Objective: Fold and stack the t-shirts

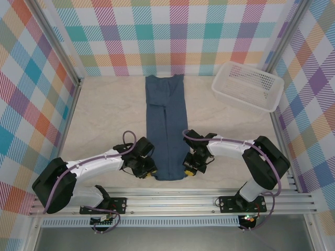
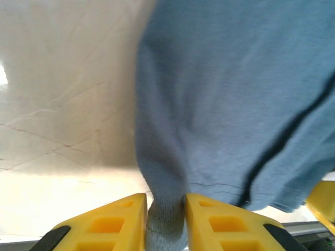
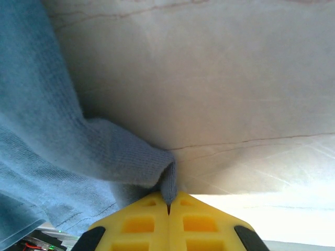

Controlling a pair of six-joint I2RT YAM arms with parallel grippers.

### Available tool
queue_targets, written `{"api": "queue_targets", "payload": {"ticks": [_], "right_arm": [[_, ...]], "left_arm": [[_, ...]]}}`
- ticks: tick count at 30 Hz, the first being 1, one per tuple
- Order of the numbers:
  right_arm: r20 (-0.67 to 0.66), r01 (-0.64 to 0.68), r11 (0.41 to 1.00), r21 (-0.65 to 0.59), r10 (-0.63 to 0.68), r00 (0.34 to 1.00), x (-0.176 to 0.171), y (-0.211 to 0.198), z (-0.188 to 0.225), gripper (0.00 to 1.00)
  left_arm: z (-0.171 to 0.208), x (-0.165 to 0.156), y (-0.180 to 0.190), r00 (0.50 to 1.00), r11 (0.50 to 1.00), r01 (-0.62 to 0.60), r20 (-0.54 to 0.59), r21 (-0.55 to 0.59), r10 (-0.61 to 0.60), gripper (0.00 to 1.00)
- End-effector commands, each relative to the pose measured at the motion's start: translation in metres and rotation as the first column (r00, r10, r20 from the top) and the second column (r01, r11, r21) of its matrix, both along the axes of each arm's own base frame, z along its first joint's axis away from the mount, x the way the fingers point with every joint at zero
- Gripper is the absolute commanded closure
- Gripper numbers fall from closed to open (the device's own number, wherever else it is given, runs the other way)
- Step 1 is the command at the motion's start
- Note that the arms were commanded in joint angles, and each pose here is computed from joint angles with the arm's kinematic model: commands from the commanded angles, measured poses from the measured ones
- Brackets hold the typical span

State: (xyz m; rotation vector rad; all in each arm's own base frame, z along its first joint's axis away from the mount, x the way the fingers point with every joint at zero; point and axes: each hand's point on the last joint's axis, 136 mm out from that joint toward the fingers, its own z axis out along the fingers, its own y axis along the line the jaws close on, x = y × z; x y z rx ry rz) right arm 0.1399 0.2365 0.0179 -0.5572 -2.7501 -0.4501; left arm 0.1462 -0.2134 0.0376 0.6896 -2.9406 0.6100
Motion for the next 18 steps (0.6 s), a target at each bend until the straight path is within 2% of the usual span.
{"api": "queue_targets", "payload": {"ticks": [1, 3, 4, 8, 13, 18], "right_arm": [[0.015, -0.01, 1.0, 0.009, 0.01, 1.0, 0.0, 0.002, 0.004, 1.0], [0.015, -0.009, 1.0, 0.009, 0.009, 1.0, 0.0, 0.001, 0.004, 1.0], [0.018, -0.009, 1.0, 0.011, 0.009, 1.0, 0.0, 0.002, 0.005, 1.0], [0.025, -0.021, 1.0, 0.01, 0.02, 0.999, -0.002, -0.001, 0.008, 1.0], [0.062, -0.096, 0.995, 0.002, 0.096, 0.993, -0.011, -0.012, 0.019, 1.0], [0.031, -0.194, 0.981, 0.028, 0.193, 0.981, -0.041, -0.019, 0.028, 1.0]], "left_arm": [[-0.007, -0.008, 0.001, 0.999, 1.0, 0.026, -0.026, 0.017, -0.026, 0.74], [-0.009, -0.008, -0.001, 0.999, 0.999, 0.029, -0.029, 0.019, -0.029, 0.75], [-0.009, -0.007, -0.002, 0.999, 0.999, 0.032, -0.029, 0.019, -0.031, 0.79], [-0.007, -0.01, -0.002, 0.998, 0.998, 0.055, -0.027, 0.032, -0.054, 1.0], [-0.005, -0.028, 0.013, 0.99, 0.986, 0.133, -0.055, 0.098, -0.128, 1.0], [0.002, -0.048, 0.022, 0.975, 0.972, 0.213, -0.082, 0.095, -0.206, 1.0]]}}
